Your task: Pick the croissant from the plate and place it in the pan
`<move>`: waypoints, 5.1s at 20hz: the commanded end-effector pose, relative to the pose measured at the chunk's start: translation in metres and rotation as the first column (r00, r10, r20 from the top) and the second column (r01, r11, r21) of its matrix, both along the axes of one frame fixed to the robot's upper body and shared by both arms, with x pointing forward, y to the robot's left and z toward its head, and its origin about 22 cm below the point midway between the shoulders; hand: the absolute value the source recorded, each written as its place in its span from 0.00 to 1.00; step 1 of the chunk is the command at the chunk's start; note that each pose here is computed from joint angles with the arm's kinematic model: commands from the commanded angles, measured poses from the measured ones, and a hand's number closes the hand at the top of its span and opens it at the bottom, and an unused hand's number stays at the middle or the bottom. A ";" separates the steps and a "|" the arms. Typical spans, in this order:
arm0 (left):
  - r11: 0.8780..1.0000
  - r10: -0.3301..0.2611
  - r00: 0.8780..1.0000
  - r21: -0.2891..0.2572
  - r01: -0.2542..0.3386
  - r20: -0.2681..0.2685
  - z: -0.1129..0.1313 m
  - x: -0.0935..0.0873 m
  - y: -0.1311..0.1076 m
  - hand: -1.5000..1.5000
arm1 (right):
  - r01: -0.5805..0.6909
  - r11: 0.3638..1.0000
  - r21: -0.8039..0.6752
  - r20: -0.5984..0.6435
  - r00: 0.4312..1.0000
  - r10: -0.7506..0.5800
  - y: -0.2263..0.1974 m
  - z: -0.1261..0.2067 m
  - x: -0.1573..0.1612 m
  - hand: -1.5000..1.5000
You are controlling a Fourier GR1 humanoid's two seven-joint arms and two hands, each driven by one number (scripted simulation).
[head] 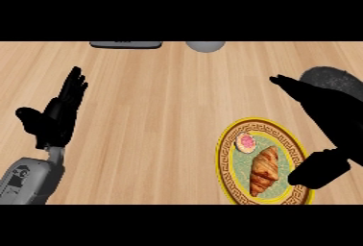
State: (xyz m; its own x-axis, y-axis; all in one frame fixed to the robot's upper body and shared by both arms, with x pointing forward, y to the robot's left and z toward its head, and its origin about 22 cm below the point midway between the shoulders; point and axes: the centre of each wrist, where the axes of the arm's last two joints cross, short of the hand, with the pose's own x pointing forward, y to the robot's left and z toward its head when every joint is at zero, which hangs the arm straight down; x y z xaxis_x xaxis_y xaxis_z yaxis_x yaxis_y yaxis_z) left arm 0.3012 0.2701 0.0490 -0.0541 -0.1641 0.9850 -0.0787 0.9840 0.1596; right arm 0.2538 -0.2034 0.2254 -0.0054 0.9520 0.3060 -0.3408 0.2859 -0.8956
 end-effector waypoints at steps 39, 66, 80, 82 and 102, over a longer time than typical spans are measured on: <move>1.000 0.008 1.000 -0.008 -0.007 0.015 0.014 -0.005 0.005 0.50 | 0.041 0.938 -0.345 -0.338 0.926 -0.165 0.044 -0.126 0.021 0.00; 1.000 0.021 1.000 0.007 -0.021 0.003 -0.004 0.001 -0.007 0.50 | -0.048 0.886 -0.462 -0.496 0.842 -0.214 0.039 -0.199 0.037 0.00; 1.000 0.027 1.000 0.001 -0.027 -0.010 -0.014 -0.006 -0.004 0.50 | -0.166 0.898 -0.409 -0.512 0.856 -0.075 0.025 -0.204 0.035 1.00; 1.000 0.007 1.000 -0.006 -0.007 -0.019 -0.004 -0.010 0.002 0.50 | -0.082 0.943 -0.323 -0.422 0.904 -0.066 0.066 -0.217 0.031 1.00; 0.999 0.046 0.999 0.000 -0.046 -0.014 -0.011 -0.003 -0.008 0.50 | 0.335 0.941 0.052 0.469 0.824 -0.319 0.081 -0.105 0.030 1.00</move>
State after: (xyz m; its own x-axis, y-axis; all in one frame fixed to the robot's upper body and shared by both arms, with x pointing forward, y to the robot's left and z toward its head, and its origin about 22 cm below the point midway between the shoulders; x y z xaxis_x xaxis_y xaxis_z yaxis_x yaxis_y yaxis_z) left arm 0.2955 0.2765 0.0467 -0.0430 -0.1676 0.9849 -0.1145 0.9801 0.1618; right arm 0.2872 -0.1090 0.1000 0.1436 0.9462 0.2899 0.1045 0.2768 -0.9552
